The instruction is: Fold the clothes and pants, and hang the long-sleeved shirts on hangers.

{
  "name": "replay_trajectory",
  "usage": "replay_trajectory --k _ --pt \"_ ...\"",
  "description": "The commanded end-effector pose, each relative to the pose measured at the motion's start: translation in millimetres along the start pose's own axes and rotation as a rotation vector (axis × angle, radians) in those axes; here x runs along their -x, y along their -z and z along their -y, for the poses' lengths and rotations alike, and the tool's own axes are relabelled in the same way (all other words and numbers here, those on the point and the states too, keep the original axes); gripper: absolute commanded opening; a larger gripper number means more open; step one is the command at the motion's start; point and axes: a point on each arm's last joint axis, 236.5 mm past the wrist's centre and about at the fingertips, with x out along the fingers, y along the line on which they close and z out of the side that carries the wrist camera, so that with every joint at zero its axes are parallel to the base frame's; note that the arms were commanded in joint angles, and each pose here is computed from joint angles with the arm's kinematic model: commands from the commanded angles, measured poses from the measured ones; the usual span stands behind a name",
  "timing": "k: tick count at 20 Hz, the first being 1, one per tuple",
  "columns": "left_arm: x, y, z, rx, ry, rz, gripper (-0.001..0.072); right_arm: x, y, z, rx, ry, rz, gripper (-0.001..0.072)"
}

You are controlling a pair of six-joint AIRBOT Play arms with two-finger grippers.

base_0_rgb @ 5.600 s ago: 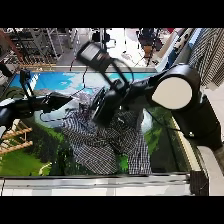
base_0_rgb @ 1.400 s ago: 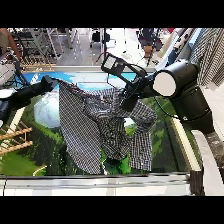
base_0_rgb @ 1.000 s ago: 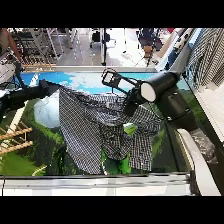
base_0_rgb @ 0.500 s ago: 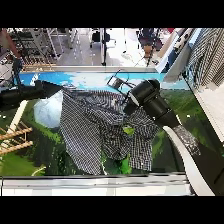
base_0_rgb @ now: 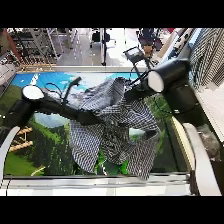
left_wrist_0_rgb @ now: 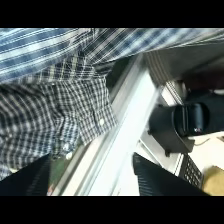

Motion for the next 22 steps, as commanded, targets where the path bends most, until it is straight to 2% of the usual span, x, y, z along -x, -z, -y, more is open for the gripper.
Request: replay_trajectory --k 1,3,5,8,11,15,19,22 --pt "-0.3 4.5 7.7 0.052 -0.049 -0.015 0.0465 54.4 -30.3 -19.9 -0.097 -0.147 0.193 0.0022" --pt "19.7 -0.8 16.8 0.028 -0.069 0.033 0.0465 92.3 -74.2 -3.9 -0.191 -0.145 0.432 0.0022" --pt "42.5 -4.8 30.5 -0.007 -0.093 0.087 0.0465 126.5 -105.3 37.2 -0.321 -0.072 0.631 0.0021" --pt "74.8 3.1 58.3 -0.066 -0.116 0.126 0.0466 149.6 -95.6 134.2 -0.478 0.185 0.712 0.0021" --pt "99.3 20.6 82.0 -0.111 -0.134 0.127 0.0467 175.8 -21.7 250.0 -0.591 0.568 0.587 0.0021" --pt "122.5 27.5 99.5 -0.202 -0.18 0.174 0.0469 251.2 99.0 358.2 -0.716 0.974 0.406 0.0021" --pt "132.5 33.2 95.6 -0.301 -0.238 0.166 0.0469 347.2 206.0 414.0 -0.888 1.334 0.348 0.002" --pt "142.6 39.8 59.5 -0.275 -0.386 0.122 0.0469 401.0 246.8 433.1 -0.91 1.525 0.362 0.002"
